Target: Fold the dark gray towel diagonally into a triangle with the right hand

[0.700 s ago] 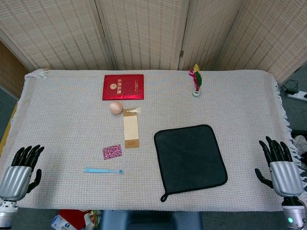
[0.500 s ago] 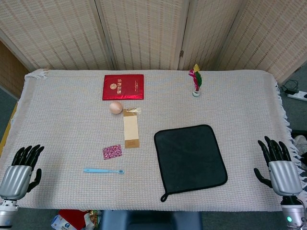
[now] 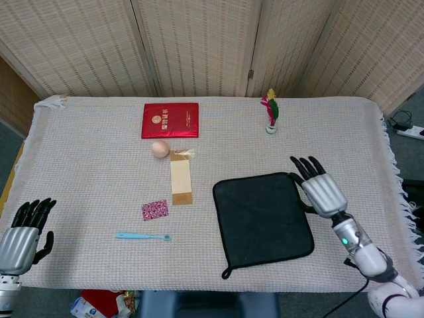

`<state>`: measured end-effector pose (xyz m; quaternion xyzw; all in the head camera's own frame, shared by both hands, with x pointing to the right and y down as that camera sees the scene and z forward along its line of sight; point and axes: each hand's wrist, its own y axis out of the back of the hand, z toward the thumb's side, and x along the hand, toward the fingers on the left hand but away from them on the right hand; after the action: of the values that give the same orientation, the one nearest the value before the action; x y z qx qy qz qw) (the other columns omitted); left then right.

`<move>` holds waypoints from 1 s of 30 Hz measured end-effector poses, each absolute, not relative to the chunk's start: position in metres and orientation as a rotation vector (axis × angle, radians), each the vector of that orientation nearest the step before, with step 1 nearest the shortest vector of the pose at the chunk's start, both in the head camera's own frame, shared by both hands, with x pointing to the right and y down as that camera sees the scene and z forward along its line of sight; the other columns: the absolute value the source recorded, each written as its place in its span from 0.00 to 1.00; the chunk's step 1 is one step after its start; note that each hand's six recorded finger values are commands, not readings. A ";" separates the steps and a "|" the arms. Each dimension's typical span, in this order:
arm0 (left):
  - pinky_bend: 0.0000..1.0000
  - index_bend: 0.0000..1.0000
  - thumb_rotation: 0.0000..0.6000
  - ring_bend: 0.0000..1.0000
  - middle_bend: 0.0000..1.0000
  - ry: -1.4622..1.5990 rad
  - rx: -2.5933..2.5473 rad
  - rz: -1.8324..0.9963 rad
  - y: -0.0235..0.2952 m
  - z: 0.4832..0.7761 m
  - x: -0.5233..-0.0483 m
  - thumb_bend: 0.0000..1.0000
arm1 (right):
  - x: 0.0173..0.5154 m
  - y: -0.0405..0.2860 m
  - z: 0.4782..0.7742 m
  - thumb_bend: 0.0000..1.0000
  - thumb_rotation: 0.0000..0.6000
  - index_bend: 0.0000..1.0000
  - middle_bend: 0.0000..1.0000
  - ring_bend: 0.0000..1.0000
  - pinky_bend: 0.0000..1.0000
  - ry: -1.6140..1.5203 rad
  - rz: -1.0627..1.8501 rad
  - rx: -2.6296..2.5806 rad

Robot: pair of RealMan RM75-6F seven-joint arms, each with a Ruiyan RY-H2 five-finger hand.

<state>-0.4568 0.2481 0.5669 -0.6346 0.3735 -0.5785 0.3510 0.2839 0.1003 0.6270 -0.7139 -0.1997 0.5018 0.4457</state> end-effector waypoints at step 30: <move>0.00 0.04 1.00 0.01 0.09 1.036 -1.603 -1.519 0.241 0.557 -0.475 0.69 | 0.099 0.049 0.754 0.38 0.92 0.40 0.02 0.02 0.00 -0.094 1.216 -1.901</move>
<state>-0.4748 0.2411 0.5570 -0.6171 0.3989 -0.5848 0.3436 0.0989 0.0491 0.7538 -0.7609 -0.0377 0.4869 0.4272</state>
